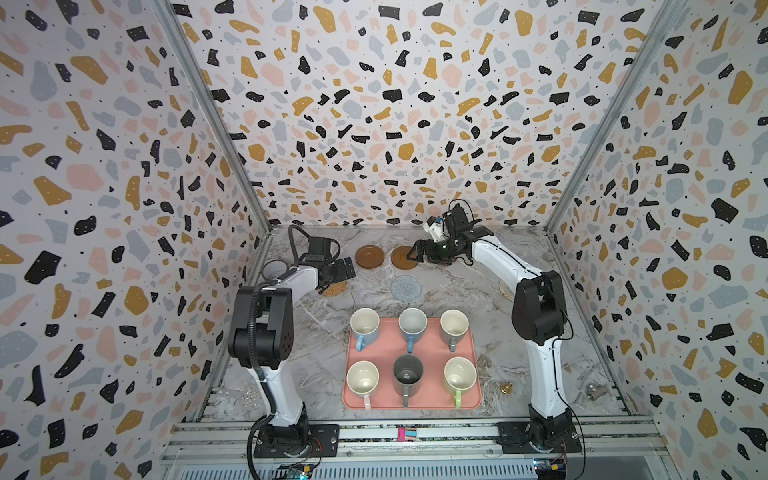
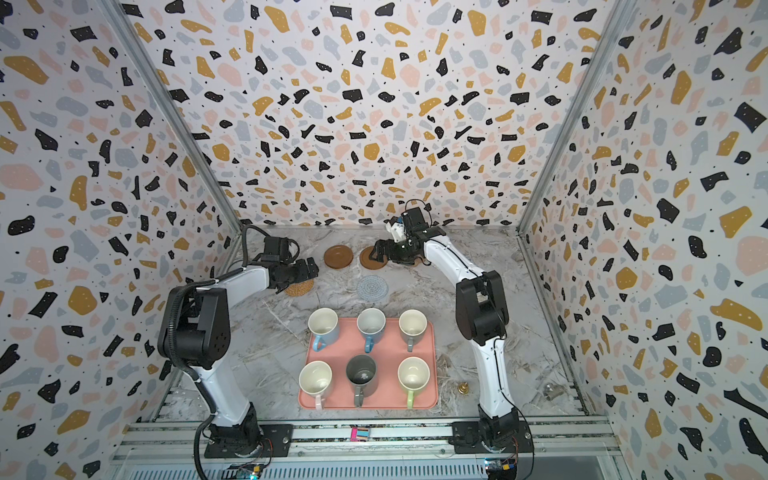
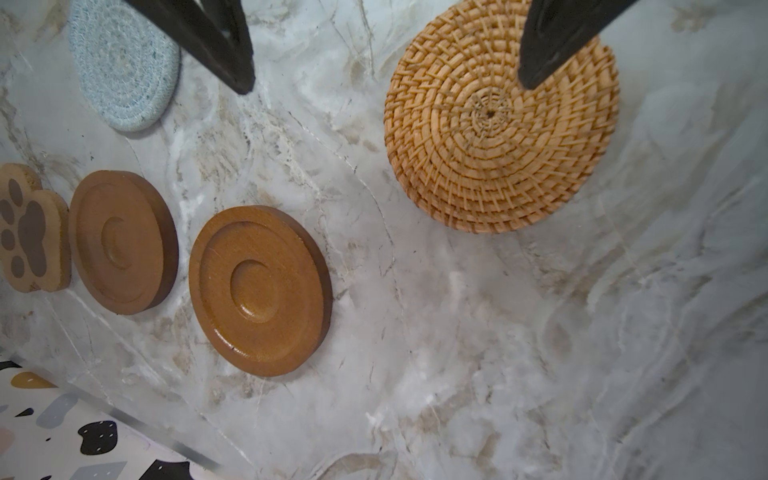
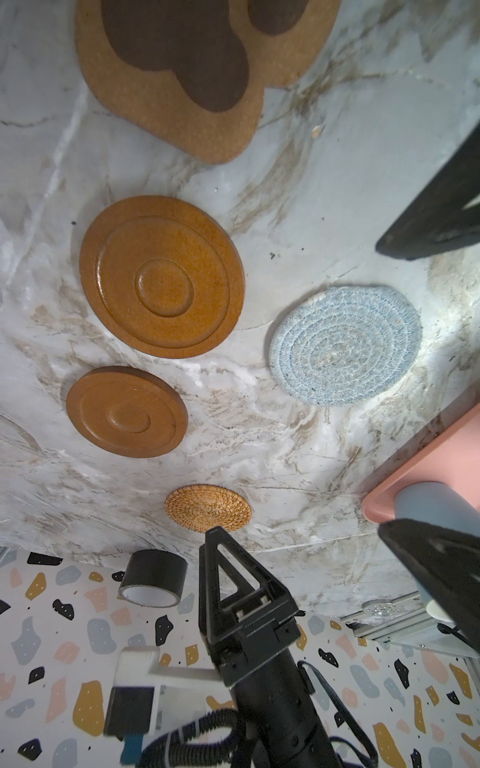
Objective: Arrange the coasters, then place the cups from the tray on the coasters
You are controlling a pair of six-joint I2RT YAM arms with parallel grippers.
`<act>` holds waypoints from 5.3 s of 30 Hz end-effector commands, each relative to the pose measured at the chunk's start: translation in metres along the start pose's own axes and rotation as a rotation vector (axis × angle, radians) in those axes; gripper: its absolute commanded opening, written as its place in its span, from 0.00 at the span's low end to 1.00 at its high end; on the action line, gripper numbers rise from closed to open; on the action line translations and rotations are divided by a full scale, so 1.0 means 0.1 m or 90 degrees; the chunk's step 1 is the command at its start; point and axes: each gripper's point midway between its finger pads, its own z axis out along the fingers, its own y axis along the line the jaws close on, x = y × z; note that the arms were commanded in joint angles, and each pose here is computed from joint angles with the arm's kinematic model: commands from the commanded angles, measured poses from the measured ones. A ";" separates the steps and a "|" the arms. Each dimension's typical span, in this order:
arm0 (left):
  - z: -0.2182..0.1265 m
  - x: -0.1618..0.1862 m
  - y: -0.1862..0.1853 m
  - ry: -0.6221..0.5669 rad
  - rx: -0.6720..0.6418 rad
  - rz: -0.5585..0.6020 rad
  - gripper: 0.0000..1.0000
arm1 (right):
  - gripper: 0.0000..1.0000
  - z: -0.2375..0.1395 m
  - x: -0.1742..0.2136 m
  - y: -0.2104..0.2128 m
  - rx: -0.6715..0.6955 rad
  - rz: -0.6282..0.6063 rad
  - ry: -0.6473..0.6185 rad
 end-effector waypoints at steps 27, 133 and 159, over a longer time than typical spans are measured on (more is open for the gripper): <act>0.33 0.25 0.03 0.058 0.068 -0.037 1.00 | 0.99 -0.25 -0.15 0.21 -0.016 -0.025 -0.036; -0.14 0.11 -1.47 -0.034 0.226 0.022 1.00 | 0.99 -0.51 -0.13 -0.01 0.021 0.000 -0.081; -0.40 -0.02 -1.44 -0.088 0.219 0.011 1.00 | 0.99 -1.79 0.58 -2.43 0.343 0.249 -0.163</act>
